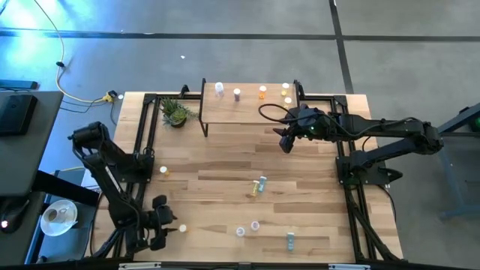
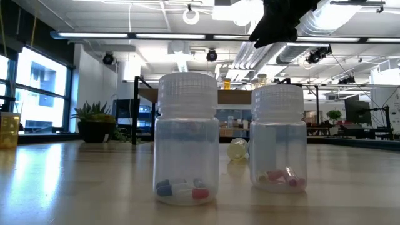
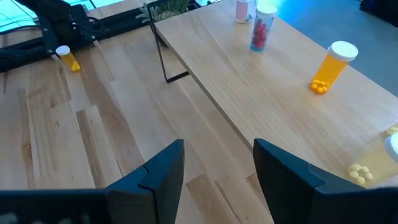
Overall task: Pick and place medicine bottles onto shelf by color
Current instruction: Put the bottom orange pill bottle on the shelf aligned with the orange pill bottle
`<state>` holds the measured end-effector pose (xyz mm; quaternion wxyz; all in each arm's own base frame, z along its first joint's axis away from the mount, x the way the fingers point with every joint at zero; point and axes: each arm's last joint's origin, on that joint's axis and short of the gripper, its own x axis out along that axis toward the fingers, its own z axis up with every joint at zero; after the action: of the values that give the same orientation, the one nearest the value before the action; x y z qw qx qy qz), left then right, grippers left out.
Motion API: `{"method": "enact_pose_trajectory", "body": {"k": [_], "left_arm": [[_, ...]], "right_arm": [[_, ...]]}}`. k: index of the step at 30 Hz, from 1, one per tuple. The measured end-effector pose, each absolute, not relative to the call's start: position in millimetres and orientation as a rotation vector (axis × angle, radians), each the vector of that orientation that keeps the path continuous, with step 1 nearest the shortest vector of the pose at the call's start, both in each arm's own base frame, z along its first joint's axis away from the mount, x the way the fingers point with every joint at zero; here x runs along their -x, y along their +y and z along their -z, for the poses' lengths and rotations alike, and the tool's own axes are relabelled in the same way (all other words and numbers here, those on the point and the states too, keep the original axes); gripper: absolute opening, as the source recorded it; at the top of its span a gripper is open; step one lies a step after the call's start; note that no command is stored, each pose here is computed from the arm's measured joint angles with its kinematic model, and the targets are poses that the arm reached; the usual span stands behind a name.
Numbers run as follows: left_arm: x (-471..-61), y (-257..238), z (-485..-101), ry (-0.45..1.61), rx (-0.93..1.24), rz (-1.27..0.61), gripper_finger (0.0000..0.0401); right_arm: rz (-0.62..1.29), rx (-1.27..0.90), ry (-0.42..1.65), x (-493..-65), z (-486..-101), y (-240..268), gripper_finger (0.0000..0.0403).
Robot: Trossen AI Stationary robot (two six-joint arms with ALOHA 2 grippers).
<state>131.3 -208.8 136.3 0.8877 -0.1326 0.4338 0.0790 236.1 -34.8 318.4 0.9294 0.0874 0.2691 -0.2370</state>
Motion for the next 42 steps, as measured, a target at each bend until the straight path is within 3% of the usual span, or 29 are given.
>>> {"method": "enact_pose_trajectory", "body": {"k": [35,42], "left_arm": [[-153,-227,-91,0.717,0.316,-0.238,0.0184],[-153,-227,-91,0.712,0.33,-0.247,0.0146]], "right_arm": [[0.474,-0.183,0.551,-236,-318,-34,0.0184],[0.449,-0.191,0.555,-237,-318,-34,0.0184]]}}
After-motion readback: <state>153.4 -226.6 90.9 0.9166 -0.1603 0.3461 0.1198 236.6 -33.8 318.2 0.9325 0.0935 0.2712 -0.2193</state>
